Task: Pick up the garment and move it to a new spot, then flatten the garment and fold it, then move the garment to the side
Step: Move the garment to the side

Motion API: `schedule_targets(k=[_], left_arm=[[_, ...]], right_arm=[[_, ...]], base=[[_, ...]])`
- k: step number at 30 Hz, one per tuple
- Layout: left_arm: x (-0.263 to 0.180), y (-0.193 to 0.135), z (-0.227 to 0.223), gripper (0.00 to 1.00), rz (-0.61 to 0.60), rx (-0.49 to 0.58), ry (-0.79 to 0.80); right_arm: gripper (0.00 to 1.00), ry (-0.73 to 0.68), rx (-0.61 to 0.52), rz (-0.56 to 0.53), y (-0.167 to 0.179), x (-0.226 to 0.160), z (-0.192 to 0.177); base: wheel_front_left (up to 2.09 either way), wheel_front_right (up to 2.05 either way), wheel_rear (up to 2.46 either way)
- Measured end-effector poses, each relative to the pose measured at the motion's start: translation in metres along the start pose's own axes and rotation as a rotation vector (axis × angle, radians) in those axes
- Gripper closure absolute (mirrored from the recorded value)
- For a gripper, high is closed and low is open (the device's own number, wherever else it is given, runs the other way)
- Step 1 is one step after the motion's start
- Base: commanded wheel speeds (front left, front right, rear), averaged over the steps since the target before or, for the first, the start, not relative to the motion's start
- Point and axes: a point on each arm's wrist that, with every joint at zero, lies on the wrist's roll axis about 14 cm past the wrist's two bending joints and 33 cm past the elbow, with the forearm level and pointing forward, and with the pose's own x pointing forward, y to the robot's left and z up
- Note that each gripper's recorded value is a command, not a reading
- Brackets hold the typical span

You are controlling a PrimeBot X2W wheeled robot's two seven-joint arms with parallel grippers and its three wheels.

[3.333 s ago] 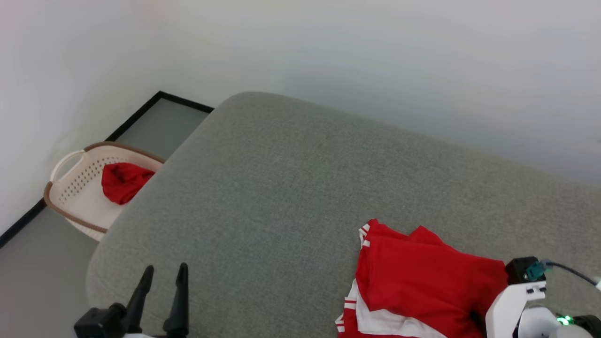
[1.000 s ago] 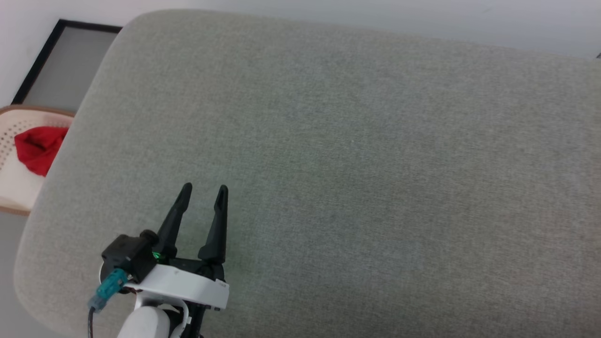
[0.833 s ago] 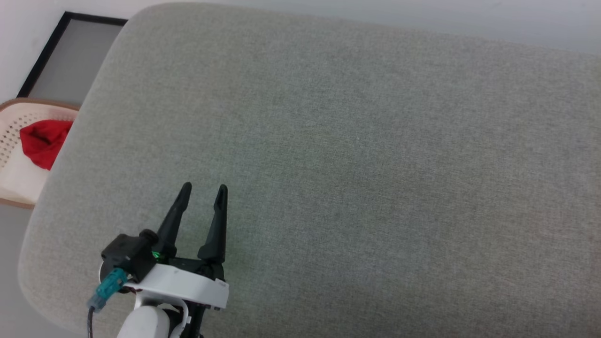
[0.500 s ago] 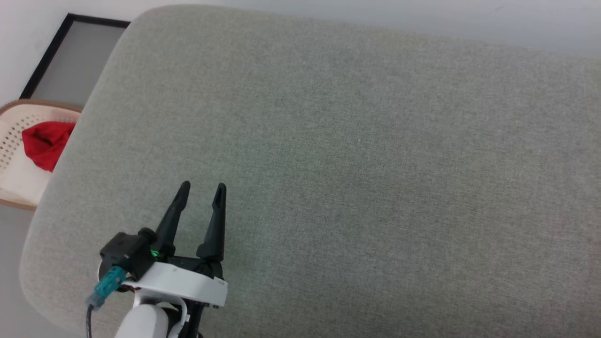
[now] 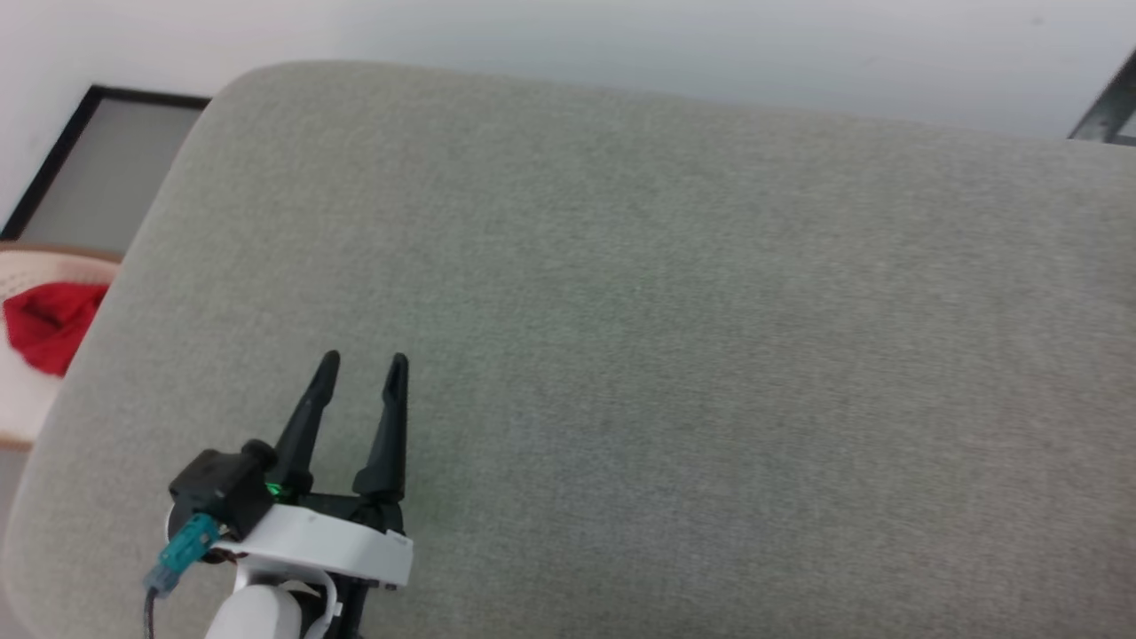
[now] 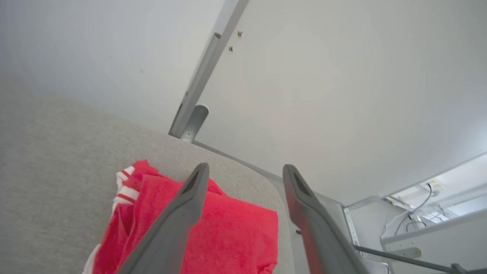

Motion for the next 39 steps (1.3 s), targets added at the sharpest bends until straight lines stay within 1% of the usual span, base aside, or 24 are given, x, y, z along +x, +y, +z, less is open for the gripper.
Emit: schedule_targets(k=[6, 14, 16, 21, 26, 32, 39], left_arm=[[0.002, -0.006, 0.008, 0.00, -0.016, -0.017, -0.028], [0.010, -0.019, 0.012, 0.00, -0.060, -0.017, -0.046], [0.013, -0.023, 0.011, 0.00, -0.078, -0.012, -0.042], [0.021, -0.034, 0.009, 0.00, -0.119, -0.012, -0.036], [0.024, -0.039, 0.006, 0.00, -0.140, -0.021, -0.028], [0.019, -0.041, 0.010, 0.00, -0.157, -0.014, -0.032], [0.011, -0.034, 0.018, 0.00, -0.140, -0.005, -0.052]], right_arm=[[0.00, -0.228, 0.038, 0.031, 0.018, -0.022, 0.032], [0.00, -0.408, 0.126, 0.074, 0.054, -0.062, 0.057], [0.00, -0.448, 0.157, 0.071, 0.058, -0.074, 0.063], [0.00, -0.473, 0.214, 0.092, 0.078, -0.100, 0.057], [0.00, -0.486, 0.296, 0.095, 0.089, -0.121, 0.053], [0.00, -0.468, 0.356, 0.102, 0.104, -0.147, 0.041], [0.00, -0.447, 0.409, 0.089, 0.111, -0.169, 0.028]], base=[[0.00, 0.00, 0.00], [0.00, 0.00, 0.00], [0.00, 0.00, 0.00], [0.00, 0.00, 0.00], [0.00, 0.00, 0.00], [0.00, 0.00, 0.00], [0.00, 0.00, 0.00]])
